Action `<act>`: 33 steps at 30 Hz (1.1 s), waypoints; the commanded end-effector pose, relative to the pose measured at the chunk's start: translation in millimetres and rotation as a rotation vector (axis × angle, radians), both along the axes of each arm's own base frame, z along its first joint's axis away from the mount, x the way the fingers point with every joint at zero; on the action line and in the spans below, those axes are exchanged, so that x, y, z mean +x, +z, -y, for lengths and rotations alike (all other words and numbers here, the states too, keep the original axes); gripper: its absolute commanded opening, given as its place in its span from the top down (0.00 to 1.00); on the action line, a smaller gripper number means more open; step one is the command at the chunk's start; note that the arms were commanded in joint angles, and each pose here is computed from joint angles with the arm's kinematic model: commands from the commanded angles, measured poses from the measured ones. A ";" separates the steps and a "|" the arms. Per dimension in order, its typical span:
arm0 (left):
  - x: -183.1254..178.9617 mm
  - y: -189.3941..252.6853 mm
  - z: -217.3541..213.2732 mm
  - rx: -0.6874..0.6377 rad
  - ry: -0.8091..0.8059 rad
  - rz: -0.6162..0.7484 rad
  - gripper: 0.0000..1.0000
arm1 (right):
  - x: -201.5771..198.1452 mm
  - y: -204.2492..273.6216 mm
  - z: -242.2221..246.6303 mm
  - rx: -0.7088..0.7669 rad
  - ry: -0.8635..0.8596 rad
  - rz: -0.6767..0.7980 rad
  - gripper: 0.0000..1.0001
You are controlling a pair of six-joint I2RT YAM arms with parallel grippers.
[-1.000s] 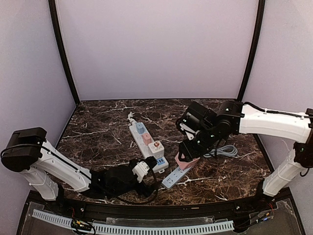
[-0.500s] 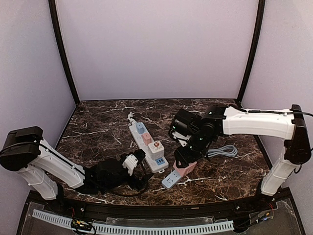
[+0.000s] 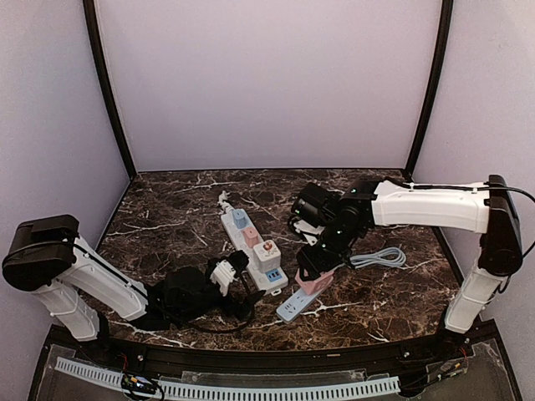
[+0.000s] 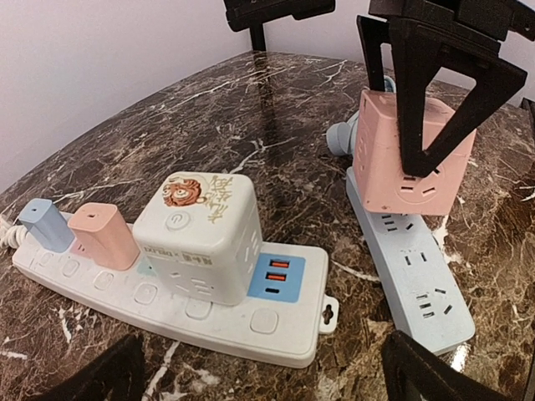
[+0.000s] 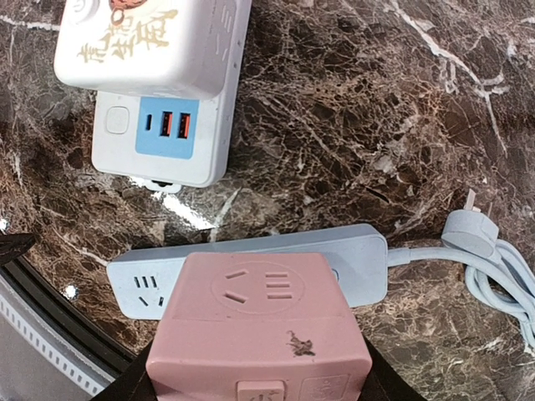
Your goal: Insert the plug
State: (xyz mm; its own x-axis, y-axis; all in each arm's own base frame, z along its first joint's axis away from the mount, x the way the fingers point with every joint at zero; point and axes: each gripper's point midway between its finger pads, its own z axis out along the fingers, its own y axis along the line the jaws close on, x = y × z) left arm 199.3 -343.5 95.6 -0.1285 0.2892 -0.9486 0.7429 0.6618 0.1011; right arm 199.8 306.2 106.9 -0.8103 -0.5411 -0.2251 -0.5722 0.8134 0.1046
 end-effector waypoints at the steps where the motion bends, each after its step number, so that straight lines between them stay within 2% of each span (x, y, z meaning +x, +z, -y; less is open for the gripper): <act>1: 1.8 4.0 6.0 -0.015 -0.013 0.011 0.02 | 1.7 -4.9 -8.2 0.033 0.023 -0.014 1.00; 30: 0.3 3.2 2.5 -0.017 -0.014 0.011 0.03 | -3.6 -16.5 0.4 0.004 -0.033 -0.045 1.00; 33: 0.3 3.2 2.1 -0.018 -0.014 0.012 0.00 | -2.7 -15.4 5.1 -0.018 -0.046 -0.038 1.00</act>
